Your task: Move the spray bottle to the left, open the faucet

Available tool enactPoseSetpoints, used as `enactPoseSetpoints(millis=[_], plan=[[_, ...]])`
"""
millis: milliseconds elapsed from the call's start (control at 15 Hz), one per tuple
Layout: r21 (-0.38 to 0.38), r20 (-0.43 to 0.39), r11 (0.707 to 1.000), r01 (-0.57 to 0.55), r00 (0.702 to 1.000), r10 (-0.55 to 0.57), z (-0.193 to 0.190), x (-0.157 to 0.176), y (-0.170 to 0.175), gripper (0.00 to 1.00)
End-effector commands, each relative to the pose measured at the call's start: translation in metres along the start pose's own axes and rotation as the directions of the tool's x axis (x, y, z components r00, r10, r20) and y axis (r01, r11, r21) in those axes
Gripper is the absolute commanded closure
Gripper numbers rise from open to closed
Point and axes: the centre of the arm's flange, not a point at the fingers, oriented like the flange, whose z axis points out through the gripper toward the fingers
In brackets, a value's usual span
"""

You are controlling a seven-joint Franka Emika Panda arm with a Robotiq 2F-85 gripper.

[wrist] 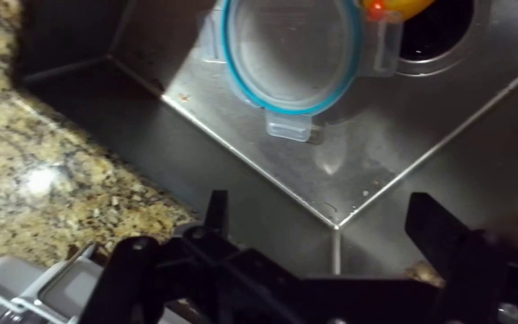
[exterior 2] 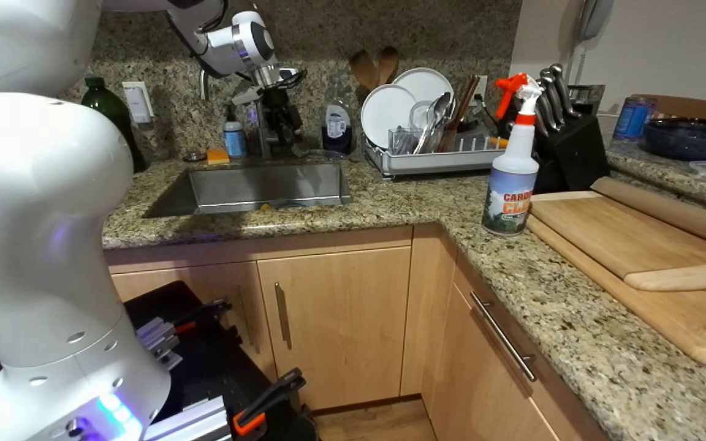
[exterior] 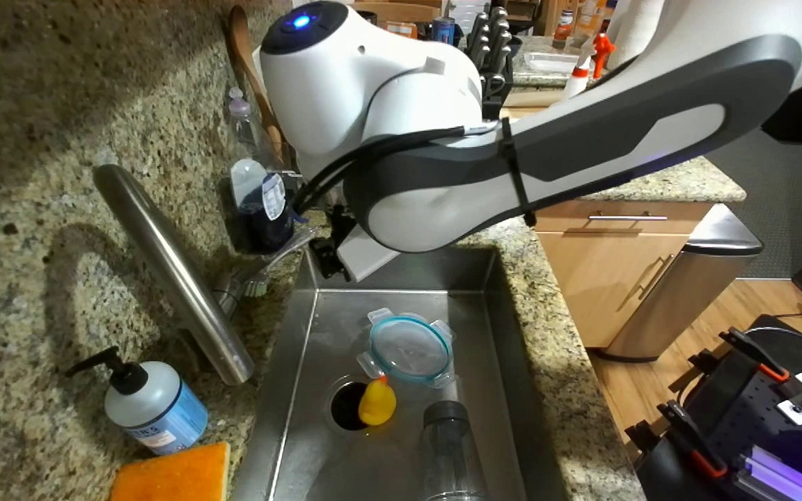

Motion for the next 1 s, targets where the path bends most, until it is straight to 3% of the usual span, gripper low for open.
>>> enactPoseSetpoints(millis=[0, 133, 267, 467, 733, 800, 933], plan=[[-0.155, 0.012, 0.98, 0.124, 0.992, -0.124, -0.004, 0.02, 0.003, 0.0], [-0.221, -0.01, 0.954, 0.202, 0.978, -0.21, -0.003, 0.027, 0.001, 0.0], [-0.234, -0.119, 0.941, 0.245, 0.953, -0.278, 0.003, 0.035, -0.009, 0.0], [-0.089, -0.274, 0.966, 0.244, 0.926, -0.259, 0.006, 0.044, -0.044, 0.0], [0.125, -0.378, 0.947, 0.297, 0.896, -0.231, 0.004, 0.047, -0.055, 0.0], [0.039, -0.359, 0.962, 0.27, 0.902, -0.239, 0.002, 0.037, -0.055, 0.0], [0.045, -0.361, 0.962, 0.27, 0.902, -0.236, 0.004, 0.038, -0.054, 0.0]])
